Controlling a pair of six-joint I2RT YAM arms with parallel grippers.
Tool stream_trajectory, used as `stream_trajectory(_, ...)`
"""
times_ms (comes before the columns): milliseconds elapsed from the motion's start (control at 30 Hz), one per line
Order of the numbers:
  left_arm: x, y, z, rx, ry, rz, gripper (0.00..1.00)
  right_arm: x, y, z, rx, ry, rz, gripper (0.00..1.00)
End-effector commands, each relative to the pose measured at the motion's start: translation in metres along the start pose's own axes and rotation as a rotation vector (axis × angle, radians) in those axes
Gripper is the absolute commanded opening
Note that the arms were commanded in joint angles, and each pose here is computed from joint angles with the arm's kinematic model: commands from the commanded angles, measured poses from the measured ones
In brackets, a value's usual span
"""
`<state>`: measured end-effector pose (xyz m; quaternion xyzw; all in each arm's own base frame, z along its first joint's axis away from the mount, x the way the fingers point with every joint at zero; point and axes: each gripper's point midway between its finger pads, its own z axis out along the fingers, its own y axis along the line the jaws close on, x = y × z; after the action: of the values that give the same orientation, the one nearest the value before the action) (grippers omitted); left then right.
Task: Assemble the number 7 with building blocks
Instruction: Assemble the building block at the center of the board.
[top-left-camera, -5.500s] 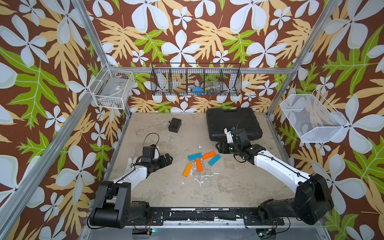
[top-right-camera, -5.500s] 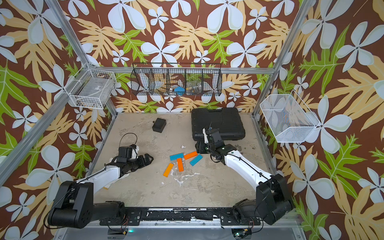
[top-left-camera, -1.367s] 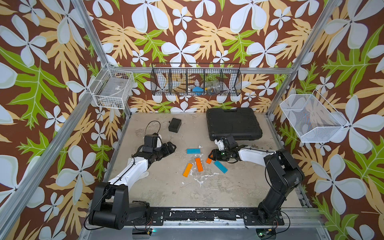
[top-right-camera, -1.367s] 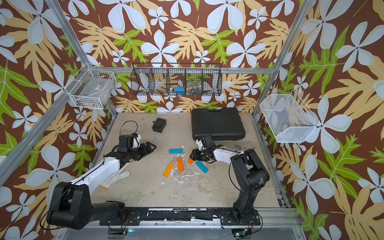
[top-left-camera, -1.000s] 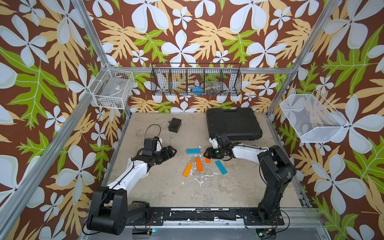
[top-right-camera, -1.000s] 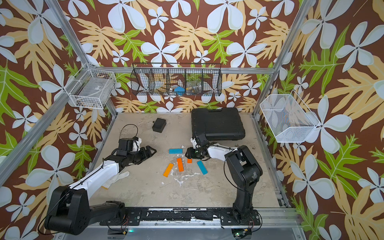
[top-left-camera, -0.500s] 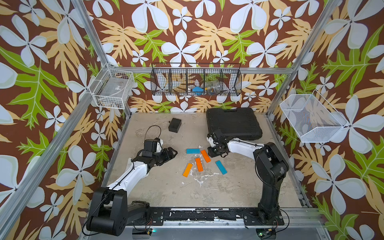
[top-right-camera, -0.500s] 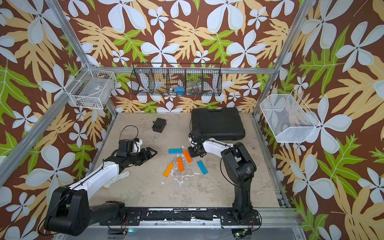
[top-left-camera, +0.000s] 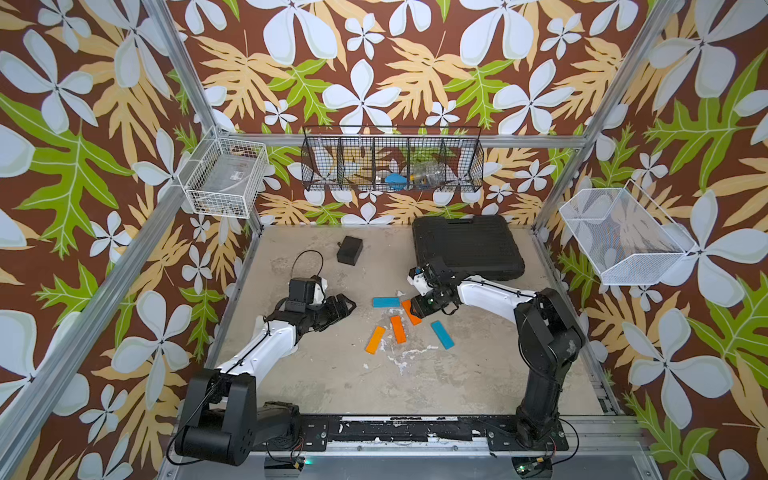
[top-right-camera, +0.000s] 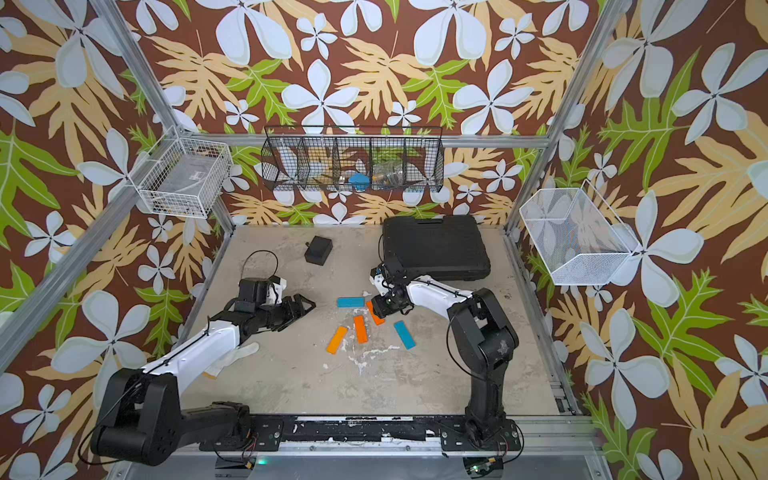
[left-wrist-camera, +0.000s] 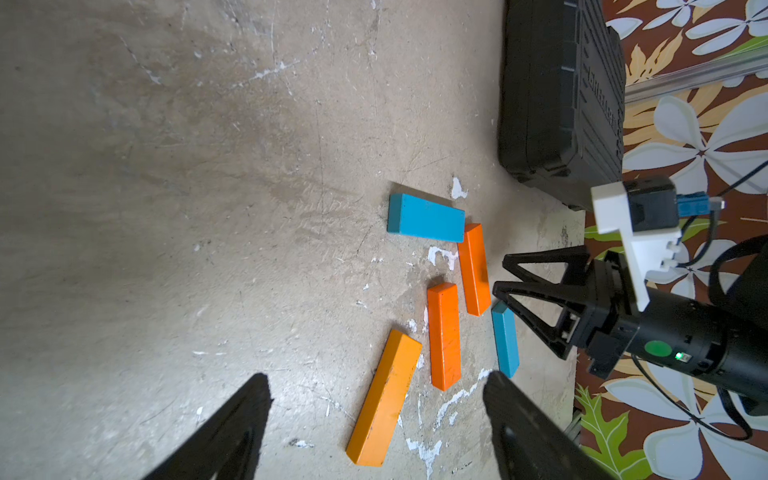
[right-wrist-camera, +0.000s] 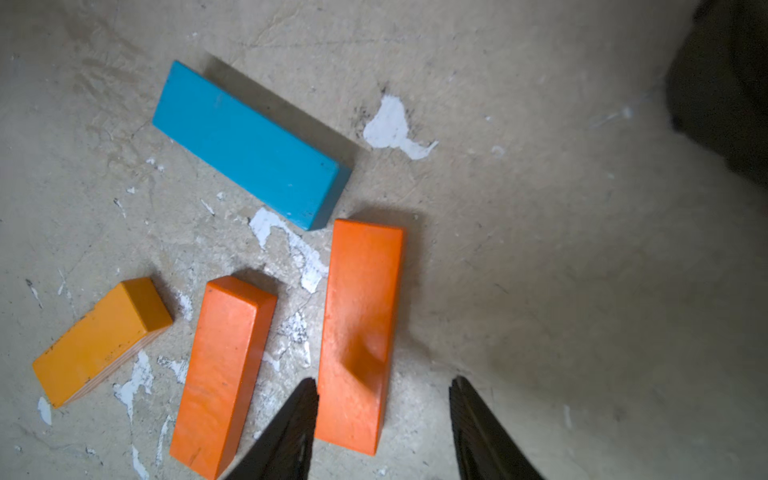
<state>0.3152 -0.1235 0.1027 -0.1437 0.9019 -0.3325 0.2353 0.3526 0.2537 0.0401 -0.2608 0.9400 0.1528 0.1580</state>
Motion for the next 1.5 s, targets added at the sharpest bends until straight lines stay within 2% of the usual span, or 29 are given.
stream_trajectory(0,-0.001,-0.002,-0.001,0.009,-0.006,0.026,0.83,0.005,0.0,0.005,0.0,0.024,-0.057,0.54)
stream_trajectory(200,-0.001,-0.002,-0.001,0.007,-0.004,0.031,0.83,0.013,-0.002,0.018,0.012,0.08,-0.112,0.54)
stream_trajectory(300,0.0,-0.001,0.0,0.007,-0.001,0.026,0.83,0.019,-0.008,0.027,0.074,0.126,-0.177,0.49)
stream_trajectory(333,-0.001,-0.002,0.0,0.009,-0.003,0.026,0.83,0.022,-0.012,0.031,0.1,0.15,-0.204,0.45)
stream_trajectory(433,0.0,-0.001,0.0,0.011,-0.001,0.023,0.83,0.028,-0.028,0.037,0.183,0.209,-0.244,0.18)
stream_trajectory(467,0.0,-0.002,0.0,0.013,-0.002,0.02,0.83,0.027,-0.032,0.037,0.205,0.219,-0.252,0.12)
stream_trajectory(500,0.0,-0.001,0.0,0.014,-0.002,0.018,0.83,0.024,-0.033,0.036,0.215,0.22,-0.259,0.11)
stream_trajectory(600,0.001,-0.001,0.001,0.018,0.0,0.015,0.83,0.016,-0.032,0.029,0.225,0.233,-0.317,0.21)
stream_trajectory(767,0.001,-0.001,0.003,0.018,0.005,0.016,0.84,0.016,-0.04,0.016,0.301,0.273,-0.368,0.21)
stream_trajectory(967,0.001,-0.002,0.004,0.021,0.011,0.017,0.84,0.032,-0.045,0.021,0.311,0.303,-0.371,0.17)
stream_trajectory(1000,0.001,-0.003,0.005,0.024,0.015,0.016,0.84,0.036,-0.044,0.022,0.304,0.308,-0.381,0.13)
stream_trajectory(1100,0.0,-0.005,0.005,0.032,0.023,0.021,0.84,0.04,-0.04,0.024,0.276,0.291,-0.384,0.09)
stream_trajectory(1300,0.002,-0.004,0.005,0.028,0.033,0.031,0.84,0.028,-0.021,0.015,0.182,0.21,-0.442,0.05)
stream_trajectory(1333,0.002,-0.004,0.005,0.027,0.036,0.031,0.84,0.025,-0.014,0.014,0.15,0.204,-0.464,0.01)
stream_trajectory(1467,0.005,-0.003,0.005,0.023,0.048,0.037,0.84,0.022,0.003,0.008,0.052,0.181,-0.576,0.0)
